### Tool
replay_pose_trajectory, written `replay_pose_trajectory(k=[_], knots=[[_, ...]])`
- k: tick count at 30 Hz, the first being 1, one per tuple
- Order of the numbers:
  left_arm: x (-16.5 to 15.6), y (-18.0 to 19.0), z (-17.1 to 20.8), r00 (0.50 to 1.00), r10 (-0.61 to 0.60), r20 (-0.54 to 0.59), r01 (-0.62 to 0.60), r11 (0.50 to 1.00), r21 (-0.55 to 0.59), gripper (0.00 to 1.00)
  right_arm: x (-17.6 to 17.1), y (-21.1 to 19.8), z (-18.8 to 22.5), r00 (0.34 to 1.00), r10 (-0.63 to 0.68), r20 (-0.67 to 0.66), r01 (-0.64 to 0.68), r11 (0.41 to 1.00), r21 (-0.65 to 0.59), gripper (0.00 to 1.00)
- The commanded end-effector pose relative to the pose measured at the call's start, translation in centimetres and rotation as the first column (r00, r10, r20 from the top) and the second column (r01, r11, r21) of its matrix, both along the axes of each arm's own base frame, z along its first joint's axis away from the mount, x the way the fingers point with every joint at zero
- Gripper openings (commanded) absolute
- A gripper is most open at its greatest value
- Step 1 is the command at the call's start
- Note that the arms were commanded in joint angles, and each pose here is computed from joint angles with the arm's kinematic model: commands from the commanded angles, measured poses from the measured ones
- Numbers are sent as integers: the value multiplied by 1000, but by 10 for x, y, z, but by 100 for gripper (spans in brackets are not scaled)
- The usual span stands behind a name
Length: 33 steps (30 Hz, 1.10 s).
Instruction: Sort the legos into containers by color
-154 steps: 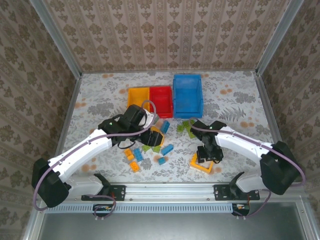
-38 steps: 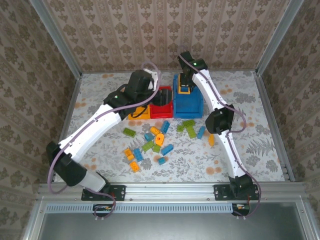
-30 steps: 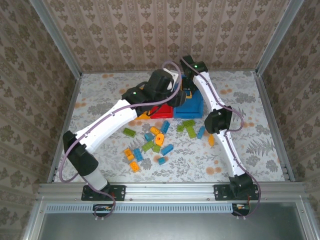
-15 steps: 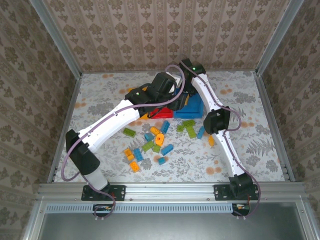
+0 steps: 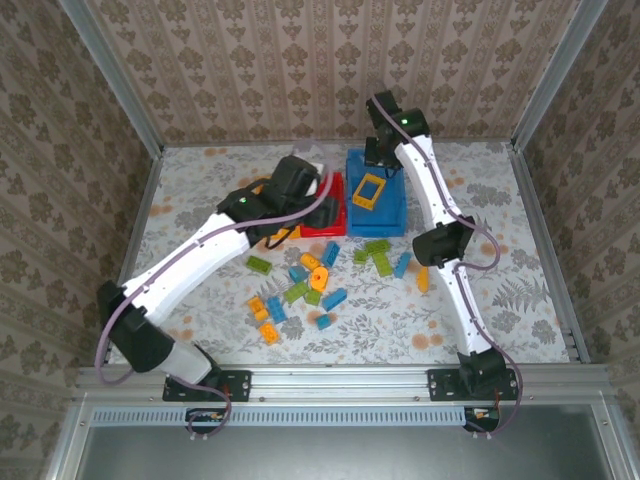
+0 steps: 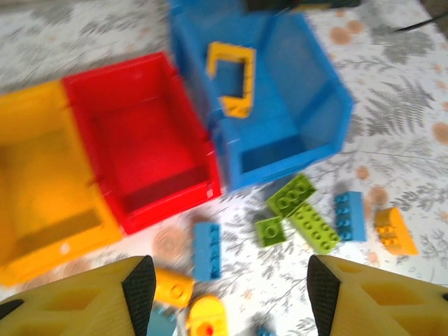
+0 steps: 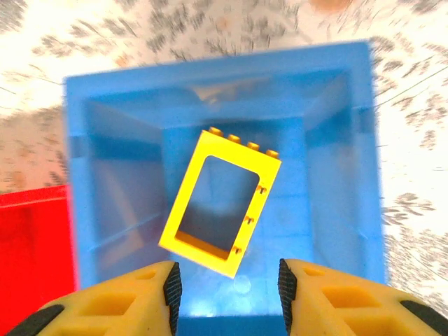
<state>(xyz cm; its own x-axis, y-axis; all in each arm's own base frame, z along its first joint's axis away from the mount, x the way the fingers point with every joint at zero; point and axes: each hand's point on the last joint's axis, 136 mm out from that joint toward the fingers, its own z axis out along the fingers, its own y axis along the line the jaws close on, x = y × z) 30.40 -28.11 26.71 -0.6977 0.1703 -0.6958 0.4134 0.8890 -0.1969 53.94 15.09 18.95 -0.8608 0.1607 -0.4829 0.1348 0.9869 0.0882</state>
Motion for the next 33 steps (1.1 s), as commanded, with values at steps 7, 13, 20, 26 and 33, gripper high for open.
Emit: replay_pose_trajectory(k=[7, 13, 20, 26, 33], knots=[[-21, 92, -43, 940, 297, -166, -306, 952, -26, 62, -74, 24, 78, 973, 230, 21, -226, 967, -117, 54], [-23, 101, -43, 935, 315, -163, -323, 946, -26, 62, -109, -9, 72, 950, 270, -159, -287, 953, -98, 60], [-28, 104, -61, 921, 335, -196, -346, 938, -21, 62, -204, -18, 88, 935, 330, -133, -333, 943, -6, 66], [-33, 128, -92, 831, 477, -286, -490, 871, 32, 62, -250, 56, 83, 882, 401, 247, -466, 818, 338, 67], [-24, 163, -136, 611, 673, -417, -727, 685, 41, 66, -283, 90, 57, 683, 370, 630, -659, 685, 312, 80]])
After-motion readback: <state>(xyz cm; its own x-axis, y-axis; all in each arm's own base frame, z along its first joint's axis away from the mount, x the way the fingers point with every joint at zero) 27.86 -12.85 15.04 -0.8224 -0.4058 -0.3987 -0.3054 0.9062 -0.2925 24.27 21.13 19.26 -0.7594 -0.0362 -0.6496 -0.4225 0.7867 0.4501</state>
